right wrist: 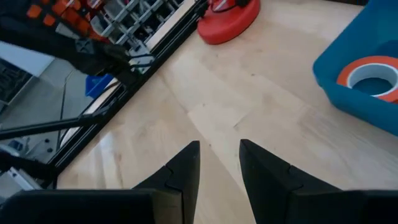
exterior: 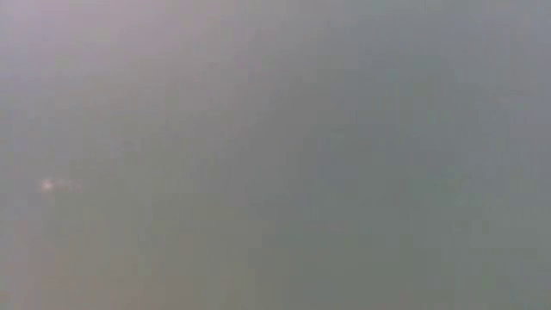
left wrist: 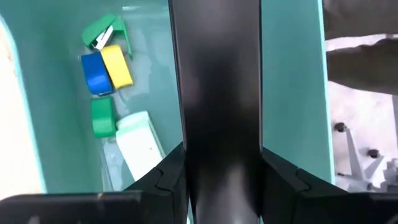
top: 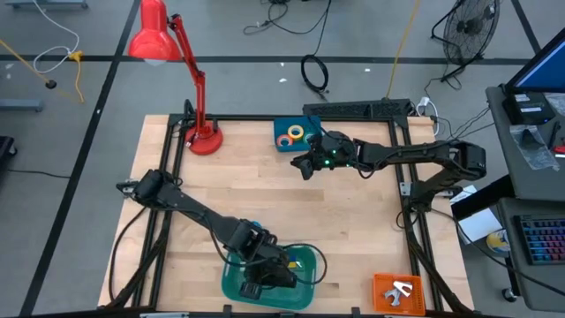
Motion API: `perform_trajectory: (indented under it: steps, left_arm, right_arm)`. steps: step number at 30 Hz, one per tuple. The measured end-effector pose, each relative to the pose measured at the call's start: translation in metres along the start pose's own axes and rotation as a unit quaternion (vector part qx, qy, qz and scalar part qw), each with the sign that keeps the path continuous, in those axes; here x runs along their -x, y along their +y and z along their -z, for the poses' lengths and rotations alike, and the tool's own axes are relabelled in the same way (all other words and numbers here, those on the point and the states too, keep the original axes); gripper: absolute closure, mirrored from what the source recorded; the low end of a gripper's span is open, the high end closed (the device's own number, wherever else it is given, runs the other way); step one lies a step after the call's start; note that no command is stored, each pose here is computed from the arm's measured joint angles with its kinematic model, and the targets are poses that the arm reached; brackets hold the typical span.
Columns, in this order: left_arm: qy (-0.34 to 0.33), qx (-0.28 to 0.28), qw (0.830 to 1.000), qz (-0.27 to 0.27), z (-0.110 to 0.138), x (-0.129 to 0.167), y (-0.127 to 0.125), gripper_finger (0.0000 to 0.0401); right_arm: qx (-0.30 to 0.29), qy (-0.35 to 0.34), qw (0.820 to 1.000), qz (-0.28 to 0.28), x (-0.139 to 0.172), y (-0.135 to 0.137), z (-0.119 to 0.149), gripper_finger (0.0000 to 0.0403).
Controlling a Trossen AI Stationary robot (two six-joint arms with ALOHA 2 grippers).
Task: Pick and place Stapler, Stapler remover, tape
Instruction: Put the black stapler into the green bin
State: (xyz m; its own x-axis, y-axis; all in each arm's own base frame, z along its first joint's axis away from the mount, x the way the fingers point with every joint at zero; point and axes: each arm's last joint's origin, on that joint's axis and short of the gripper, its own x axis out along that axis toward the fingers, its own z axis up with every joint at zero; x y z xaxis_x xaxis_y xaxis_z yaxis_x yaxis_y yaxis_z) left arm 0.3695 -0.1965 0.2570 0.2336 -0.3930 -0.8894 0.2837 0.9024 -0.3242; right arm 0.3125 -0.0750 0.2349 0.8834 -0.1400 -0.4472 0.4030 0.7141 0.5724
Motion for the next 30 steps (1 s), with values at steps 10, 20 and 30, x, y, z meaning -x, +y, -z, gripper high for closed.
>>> perform_trajectory:
  steps: [10,20,30]
  left_arm:
    - [-0.037,0.059,0.997,0.012,-0.008,-0.021,-0.012,0.0266]
    - [0.0,0.124,0.992,-0.038,-0.004,-0.052,0.001,0.0266]
    - [-0.011,0.166,0.986,-0.031,-0.009,-0.05,0.01,0.0266]
  right_arm:
    - [-0.007,0.003,1.0,-0.003,0.0,-0.001,0.0,0.0294]
    - [-0.005,0.036,0.998,-0.046,0.0,0.005,0.004,0.0294]
    - [0.005,0.039,0.998,-0.049,0.0,0.006,0.005,0.0294]
